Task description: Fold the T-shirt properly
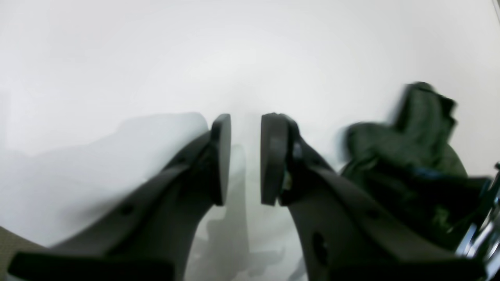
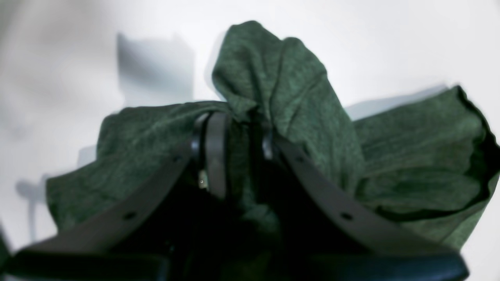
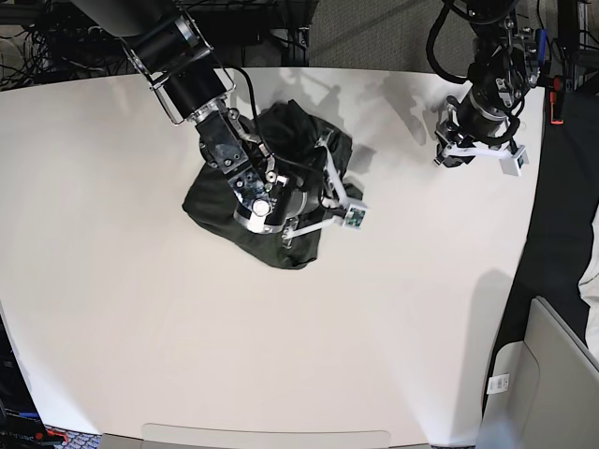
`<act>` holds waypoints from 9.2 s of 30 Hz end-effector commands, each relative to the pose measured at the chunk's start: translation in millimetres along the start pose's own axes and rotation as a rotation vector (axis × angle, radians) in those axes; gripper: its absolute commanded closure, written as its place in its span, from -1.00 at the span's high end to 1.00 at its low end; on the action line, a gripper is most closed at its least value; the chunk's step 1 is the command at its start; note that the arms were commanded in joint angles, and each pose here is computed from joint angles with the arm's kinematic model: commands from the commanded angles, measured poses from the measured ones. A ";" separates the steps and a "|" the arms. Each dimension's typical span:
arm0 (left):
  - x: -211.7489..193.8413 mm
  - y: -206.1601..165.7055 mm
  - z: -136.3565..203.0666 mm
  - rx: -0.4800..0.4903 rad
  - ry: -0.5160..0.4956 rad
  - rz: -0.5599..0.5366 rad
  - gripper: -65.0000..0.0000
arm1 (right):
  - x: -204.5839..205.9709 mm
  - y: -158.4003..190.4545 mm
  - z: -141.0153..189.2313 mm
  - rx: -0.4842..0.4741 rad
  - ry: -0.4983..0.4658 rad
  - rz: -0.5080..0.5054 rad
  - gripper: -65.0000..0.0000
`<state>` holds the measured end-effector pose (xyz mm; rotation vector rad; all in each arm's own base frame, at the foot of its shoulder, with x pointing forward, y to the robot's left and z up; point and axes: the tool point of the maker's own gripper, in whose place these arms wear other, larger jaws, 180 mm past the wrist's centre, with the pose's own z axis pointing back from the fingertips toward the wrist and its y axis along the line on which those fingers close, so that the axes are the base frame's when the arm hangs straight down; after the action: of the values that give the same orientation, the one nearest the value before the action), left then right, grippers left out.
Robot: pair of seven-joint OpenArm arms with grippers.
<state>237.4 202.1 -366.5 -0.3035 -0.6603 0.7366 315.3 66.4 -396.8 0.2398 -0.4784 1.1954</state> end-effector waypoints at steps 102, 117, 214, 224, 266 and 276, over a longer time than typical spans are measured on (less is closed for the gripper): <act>6.2 -5.2 2.1 -0.015 -0.024 -0.010 -0.64 | 104.1 -44.7 48.6 -0.116 -0.425 -0.089 -0.72; 6.4 -5.2 1.8 -0.015 -0.024 -0.010 -0.64 | 78.8 -20.5 -15.3 0.020 -0.294 -0.085 -0.72; -12.6 -25.7 15.4 -0.075 -0.016 -0.068 -0.65 | -117.1 -27.3 170.6 -0.321 -0.339 -0.325 -0.73; -12.5 51.9 39.7 0.115 -0.039 -0.014 -0.65 | -182.3 12.0 177.6 -0.269 -0.264 -0.514 -0.73; -106.6 217.8 82.0 0.539 0.193 -0.018 -0.65 | -379.9 172.7 131.3 -0.144 0.566 -0.657 -0.73; -159.4 243.5 50.7 0.600 0.356 -0.012 -0.65 | -388.7 190.7 59.0 -0.012 0.568 -0.698 -0.73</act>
<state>-9.5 260.2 -518.3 0.1150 -0.0807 0.8178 12.9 -214.1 -546.2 0.0380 0.1128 0.5242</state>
